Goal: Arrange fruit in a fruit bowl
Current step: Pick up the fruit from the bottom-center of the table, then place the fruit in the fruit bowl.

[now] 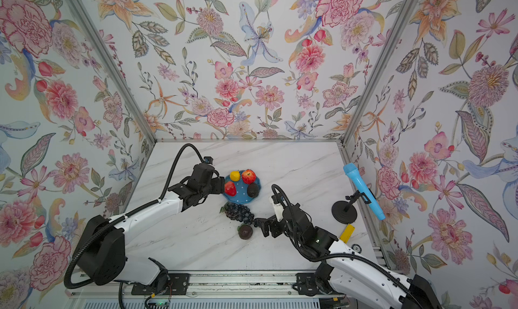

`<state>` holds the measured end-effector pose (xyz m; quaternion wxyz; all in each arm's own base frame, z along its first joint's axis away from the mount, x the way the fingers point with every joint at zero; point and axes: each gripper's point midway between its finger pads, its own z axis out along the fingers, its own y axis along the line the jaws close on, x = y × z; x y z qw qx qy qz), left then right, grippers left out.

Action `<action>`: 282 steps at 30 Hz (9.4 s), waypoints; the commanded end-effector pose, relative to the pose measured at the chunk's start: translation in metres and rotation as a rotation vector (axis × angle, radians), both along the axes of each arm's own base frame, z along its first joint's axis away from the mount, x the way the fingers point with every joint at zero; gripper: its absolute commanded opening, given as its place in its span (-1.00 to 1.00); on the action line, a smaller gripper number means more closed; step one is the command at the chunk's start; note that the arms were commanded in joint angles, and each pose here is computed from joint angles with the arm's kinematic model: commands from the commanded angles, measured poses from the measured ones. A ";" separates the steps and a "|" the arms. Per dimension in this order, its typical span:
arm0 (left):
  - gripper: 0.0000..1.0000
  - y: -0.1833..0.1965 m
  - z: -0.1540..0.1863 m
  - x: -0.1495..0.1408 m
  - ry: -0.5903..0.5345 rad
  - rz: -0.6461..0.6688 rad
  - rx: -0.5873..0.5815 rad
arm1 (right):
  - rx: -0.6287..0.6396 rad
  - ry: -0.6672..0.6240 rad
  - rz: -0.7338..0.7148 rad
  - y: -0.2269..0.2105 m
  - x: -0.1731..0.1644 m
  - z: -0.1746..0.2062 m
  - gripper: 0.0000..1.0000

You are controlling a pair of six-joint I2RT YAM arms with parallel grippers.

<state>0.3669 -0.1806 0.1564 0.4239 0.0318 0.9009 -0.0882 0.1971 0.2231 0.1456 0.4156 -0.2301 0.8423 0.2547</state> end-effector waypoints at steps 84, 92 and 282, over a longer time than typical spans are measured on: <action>0.72 0.005 0.024 -0.031 -0.244 -0.147 -0.103 | 0.035 0.132 0.204 0.078 -0.015 -0.017 0.24; 0.71 -0.049 0.059 -0.065 -0.372 -0.504 -0.301 | 0.292 0.060 0.246 0.035 0.006 0.041 0.21; 0.20 -0.012 -0.013 -0.038 -0.131 -0.279 -0.066 | -0.216 0.055 0.205 0.033 0.020 -0.022 0.98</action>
